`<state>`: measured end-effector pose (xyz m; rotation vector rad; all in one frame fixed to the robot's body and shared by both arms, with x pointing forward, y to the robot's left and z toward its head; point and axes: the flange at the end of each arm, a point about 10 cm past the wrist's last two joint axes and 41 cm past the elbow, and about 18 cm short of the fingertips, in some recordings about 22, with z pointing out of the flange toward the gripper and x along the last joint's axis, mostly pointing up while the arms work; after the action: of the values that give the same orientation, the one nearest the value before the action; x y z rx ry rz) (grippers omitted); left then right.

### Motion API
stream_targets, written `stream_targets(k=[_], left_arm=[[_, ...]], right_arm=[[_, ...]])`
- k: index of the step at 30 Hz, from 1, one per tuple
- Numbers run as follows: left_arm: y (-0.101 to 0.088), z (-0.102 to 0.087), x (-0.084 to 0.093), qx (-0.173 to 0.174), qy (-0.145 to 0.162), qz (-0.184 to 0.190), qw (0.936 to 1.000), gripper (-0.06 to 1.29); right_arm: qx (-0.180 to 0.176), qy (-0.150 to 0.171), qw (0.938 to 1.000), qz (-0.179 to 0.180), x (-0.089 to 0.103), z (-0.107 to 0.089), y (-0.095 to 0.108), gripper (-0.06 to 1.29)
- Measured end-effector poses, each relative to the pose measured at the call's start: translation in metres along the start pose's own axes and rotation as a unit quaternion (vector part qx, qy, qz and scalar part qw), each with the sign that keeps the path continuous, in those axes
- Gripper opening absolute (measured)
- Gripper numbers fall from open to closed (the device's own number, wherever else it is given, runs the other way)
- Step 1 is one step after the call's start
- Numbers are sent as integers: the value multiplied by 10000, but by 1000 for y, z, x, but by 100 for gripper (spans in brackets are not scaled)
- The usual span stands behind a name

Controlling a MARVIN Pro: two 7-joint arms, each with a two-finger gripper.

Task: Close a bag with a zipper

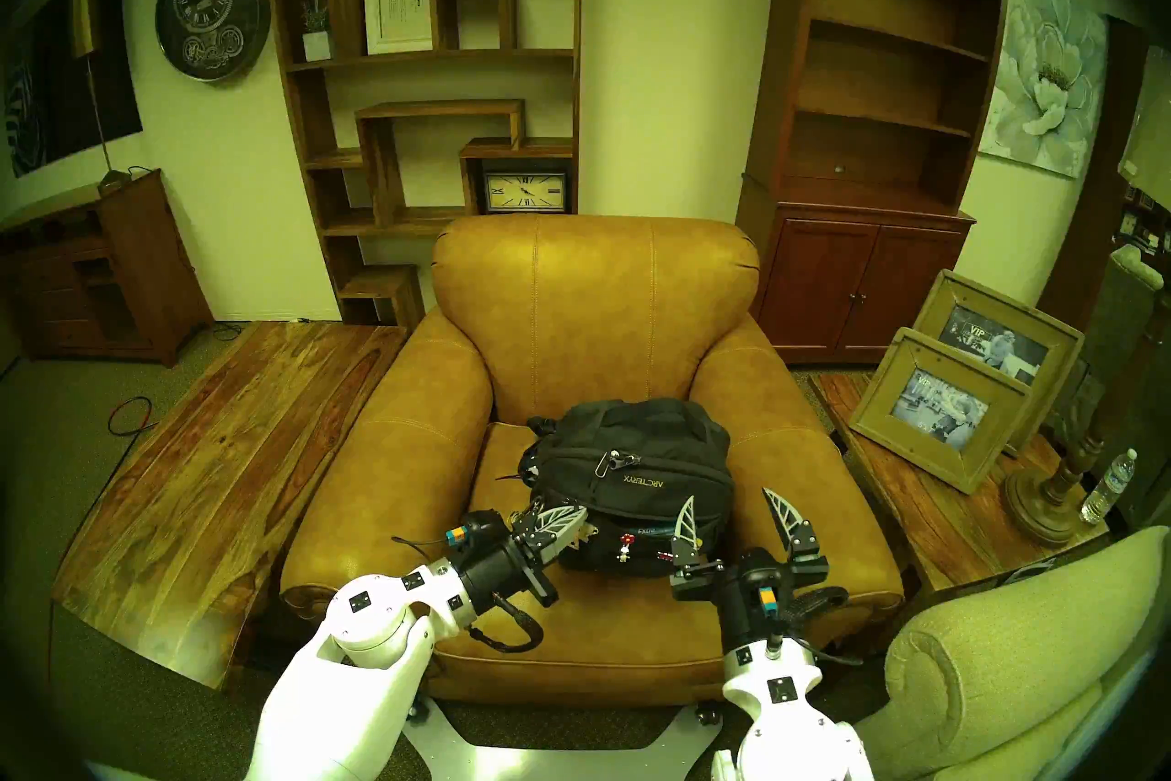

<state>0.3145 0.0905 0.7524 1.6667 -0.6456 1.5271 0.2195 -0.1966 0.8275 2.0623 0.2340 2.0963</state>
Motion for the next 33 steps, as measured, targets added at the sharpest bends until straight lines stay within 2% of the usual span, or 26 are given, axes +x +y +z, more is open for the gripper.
stream_targets(k=[33], left_arm=[[15, 5, 0, -298, -33, -36, 9995, -1]], right_arm=[[0, 0, 10000, 0, 0, 0, 0, 123]])
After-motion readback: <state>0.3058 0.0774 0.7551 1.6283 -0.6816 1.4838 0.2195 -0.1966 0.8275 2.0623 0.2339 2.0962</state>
